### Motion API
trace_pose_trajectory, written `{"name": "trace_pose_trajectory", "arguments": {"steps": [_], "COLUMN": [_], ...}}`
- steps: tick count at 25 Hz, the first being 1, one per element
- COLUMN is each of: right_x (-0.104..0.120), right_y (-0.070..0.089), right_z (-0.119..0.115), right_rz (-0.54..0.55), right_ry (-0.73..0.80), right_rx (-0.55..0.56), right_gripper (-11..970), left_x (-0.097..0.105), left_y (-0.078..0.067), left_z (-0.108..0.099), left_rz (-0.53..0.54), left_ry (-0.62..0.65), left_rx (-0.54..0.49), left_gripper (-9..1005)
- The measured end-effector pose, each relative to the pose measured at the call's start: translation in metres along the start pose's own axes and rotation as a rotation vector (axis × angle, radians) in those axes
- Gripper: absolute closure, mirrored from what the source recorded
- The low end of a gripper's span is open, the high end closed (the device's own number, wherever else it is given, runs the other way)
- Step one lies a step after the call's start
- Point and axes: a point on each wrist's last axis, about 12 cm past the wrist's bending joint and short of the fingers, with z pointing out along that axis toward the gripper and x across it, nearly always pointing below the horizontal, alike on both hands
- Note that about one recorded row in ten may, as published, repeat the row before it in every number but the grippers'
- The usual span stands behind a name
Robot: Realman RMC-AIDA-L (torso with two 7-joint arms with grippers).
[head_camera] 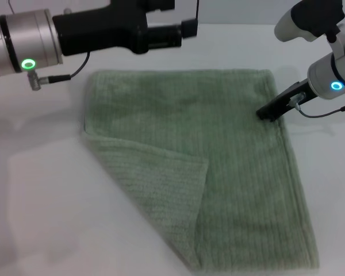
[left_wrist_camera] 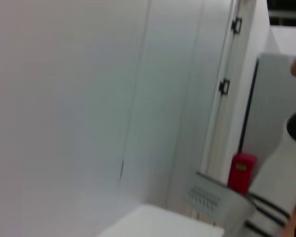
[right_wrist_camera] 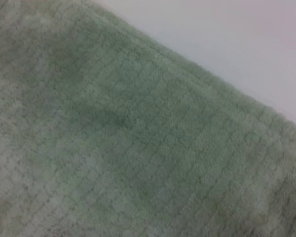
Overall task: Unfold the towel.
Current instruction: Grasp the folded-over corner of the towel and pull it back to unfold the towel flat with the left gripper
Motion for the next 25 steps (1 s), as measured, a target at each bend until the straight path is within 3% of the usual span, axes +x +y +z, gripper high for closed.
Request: {"name": "trace_pose_trajectory", "arguments": {"steps": [15,25], "right_x": [-0.003,-0.004], "right_y": [0.0,0.001], "right_z": [-0.001,-0.001], "right_rz": [-0.005,-0.007], "right_ry": [-0.004,-0.005], "right_rx": [0.002,0.002], "right_gripper": [960,960], "left_x": [0.008,0.024], "left_y": [-0.002,-0.014], "left_z": [-0.009,0.017], "left_rz": [0.002,-0.015], "left_ry": [0.267,0.421], "left_rx": [0.005,0.056], "left_gripper": [167,176]}}
